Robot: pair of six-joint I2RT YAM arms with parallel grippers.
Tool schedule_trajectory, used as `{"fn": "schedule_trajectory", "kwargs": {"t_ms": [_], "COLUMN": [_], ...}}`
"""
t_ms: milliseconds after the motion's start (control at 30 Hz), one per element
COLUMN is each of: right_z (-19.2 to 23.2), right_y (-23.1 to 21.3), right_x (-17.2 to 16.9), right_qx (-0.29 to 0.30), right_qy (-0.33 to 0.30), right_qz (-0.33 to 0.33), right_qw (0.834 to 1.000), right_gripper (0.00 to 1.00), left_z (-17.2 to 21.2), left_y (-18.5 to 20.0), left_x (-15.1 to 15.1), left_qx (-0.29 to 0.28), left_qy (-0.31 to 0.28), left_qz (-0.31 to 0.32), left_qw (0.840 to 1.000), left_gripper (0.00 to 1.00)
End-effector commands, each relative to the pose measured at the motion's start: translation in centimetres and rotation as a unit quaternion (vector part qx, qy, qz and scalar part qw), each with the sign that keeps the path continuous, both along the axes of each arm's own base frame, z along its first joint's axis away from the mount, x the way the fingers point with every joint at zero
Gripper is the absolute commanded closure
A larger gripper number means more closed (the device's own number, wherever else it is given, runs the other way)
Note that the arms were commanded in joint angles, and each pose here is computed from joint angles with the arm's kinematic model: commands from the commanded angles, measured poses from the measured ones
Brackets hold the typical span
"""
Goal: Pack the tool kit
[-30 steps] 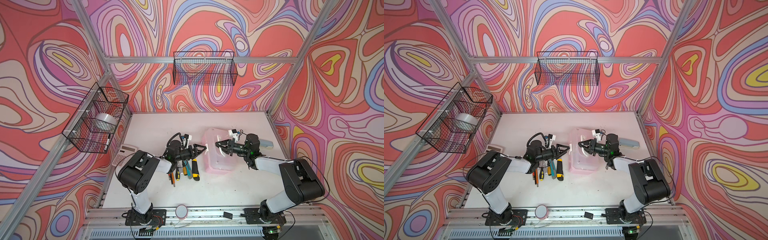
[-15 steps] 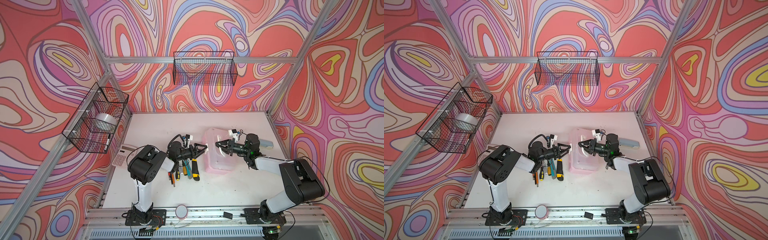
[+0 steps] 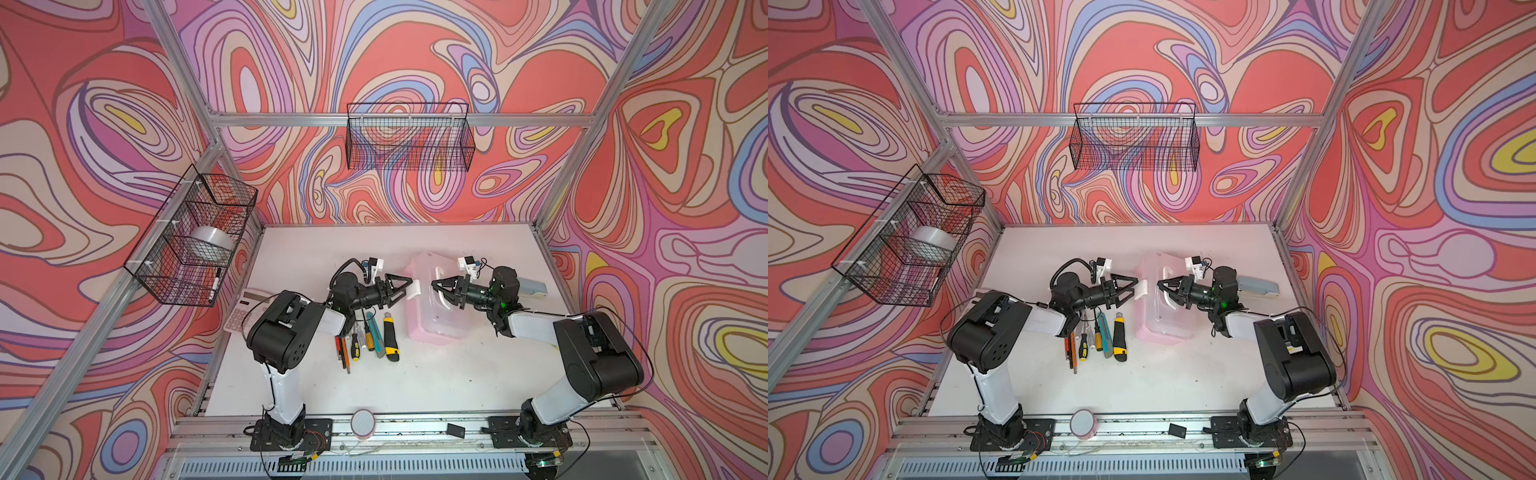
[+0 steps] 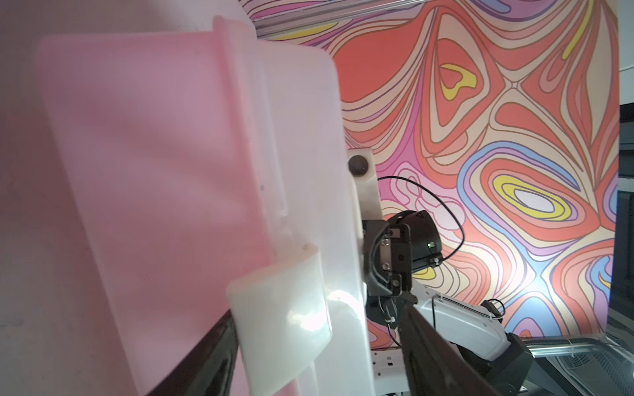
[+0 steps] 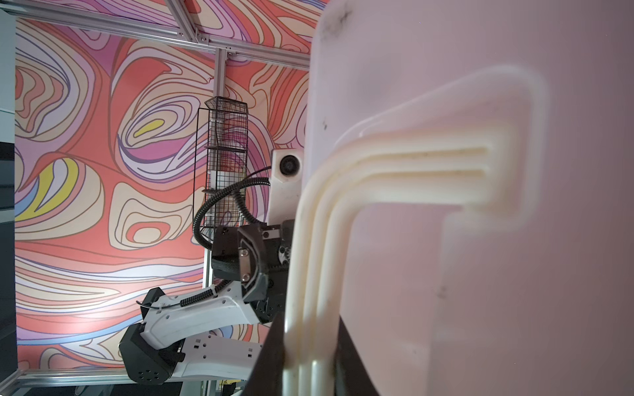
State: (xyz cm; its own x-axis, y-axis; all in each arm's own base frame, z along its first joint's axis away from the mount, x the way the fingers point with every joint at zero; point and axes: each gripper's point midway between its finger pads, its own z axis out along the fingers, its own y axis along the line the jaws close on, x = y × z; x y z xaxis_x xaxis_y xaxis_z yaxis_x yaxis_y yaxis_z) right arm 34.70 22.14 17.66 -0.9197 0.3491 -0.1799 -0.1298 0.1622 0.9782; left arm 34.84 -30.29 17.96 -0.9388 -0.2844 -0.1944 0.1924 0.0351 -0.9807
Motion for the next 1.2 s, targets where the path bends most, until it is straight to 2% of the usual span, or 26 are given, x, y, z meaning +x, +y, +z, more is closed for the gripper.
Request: {"fn": "schedule_trajectory", "kwargs": {"t_ms": [0,133,367,500,600,667,900,1167], "right_z": [-4.7,-4.4,-3.0,-0.9,-0.6,-0.1,2.3,4.4], "right_y": [0.0,-0.1,-0.8,-0.6,0.3,1.5,3.7,4.7], "right_x": [-0.7,-0.5,0.2,0.9,1.3,1.3,1.6,1.0], "right_qx": [-0.047,-0.052,-0.112,-0.124,-0.167,-0.176,-0.085,-0.002], "right_qy": [0.038,0.033,0.017,0.003,-0.001,-0.008,-0.024,-0.036], "right_qz": [0.004,-0.001,-0.022,-0.030,-0.031,-0.022,0.007,0.037], "right_qw": [0.998,0.998,0.993,0.992,0.985,0.984,0.996,0.999], "right_gripper": [1.00,1.00,1.00,1.00,1.00,1.00,1.00,1.00], "left_z": [6.4,5.6,1.7,1.3,1.6,2.0,2.4,2.6], "left_y": [0.1,0.5,5.3,5.9,6.0,6.0,5.9,4.1], "left_x": [-1.2,-1.1,1.3,1.7,1.9,1.9,1.5,0.8], "left_qx": [-0.050,-0.043,-0.008,0.031,0.056,0.065,0.109,0.148], "left_qy": [-0.091,-0.089,-0.045,-0.044,-0.054,-0.059,-0.068,-0.082], "left_qz": [-0.019,-0.016,0.067,0.080,0.083,0.084,0.082,0.061], "left_qw": [0.994,0.995,0.997,0.995,0.993,0.993,0.988,0.984], "left_gripper": [0.27,0.27,0.27,0.25,0.24,0.24,0.21,0.19]}}
